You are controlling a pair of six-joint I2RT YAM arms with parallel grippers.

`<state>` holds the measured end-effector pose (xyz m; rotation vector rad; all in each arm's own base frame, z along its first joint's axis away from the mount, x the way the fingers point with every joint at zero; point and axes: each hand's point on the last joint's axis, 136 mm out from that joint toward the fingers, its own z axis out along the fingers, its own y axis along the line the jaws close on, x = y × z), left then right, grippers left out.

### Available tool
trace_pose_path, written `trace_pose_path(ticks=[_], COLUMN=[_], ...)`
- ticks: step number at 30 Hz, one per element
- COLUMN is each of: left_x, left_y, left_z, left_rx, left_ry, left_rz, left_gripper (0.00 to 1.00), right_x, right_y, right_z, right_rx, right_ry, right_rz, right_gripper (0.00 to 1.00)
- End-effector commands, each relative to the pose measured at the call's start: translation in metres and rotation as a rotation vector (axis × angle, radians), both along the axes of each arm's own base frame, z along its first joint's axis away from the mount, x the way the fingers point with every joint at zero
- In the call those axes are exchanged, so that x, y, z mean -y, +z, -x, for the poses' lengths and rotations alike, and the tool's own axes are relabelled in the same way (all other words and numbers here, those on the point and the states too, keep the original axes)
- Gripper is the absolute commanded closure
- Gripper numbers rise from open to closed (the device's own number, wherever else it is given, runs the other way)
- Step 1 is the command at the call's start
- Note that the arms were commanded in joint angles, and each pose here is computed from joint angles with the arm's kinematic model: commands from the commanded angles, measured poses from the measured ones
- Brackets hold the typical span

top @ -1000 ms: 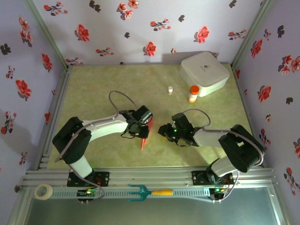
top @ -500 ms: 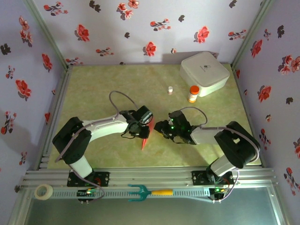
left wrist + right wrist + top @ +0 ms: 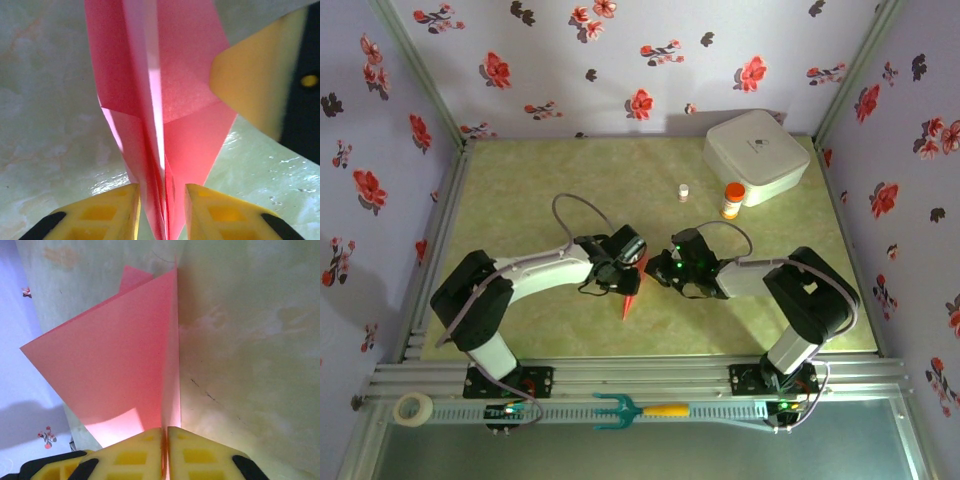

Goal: Fold a paper plane with a square sheet of paper (pick it up from the middle)
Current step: Fold the wing for the fifth time at the center of the table.

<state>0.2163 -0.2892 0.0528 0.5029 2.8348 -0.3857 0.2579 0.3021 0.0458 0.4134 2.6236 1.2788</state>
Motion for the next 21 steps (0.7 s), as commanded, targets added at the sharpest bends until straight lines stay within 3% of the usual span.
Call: trace_pose_path(ticks=[1,8,21], left_x=[0.007,0.014,0.005], left_y=[0.024,0.033,0.008], left_z=[-0.004,-0.002,-0.002], left_rx=[0.069,0.095,0.055], left_ry=[-0.014,-0.031,0.009], left_rz=[0.059,0.106,0.029], left_gripper=[0.69,0.67,0.66], right_x=[-0.004,-0.003,-0.001], right_y=[0.004,0.004,0.001], right_z=[0.0,0.0,0.001], right_rx=[0.007,0.002,-0.004], right_ry=[0.009,0.001,-0.003], right_rz=[-0.007,-0.004,0.006], right_gripper=[0.91,0.94,0.94])
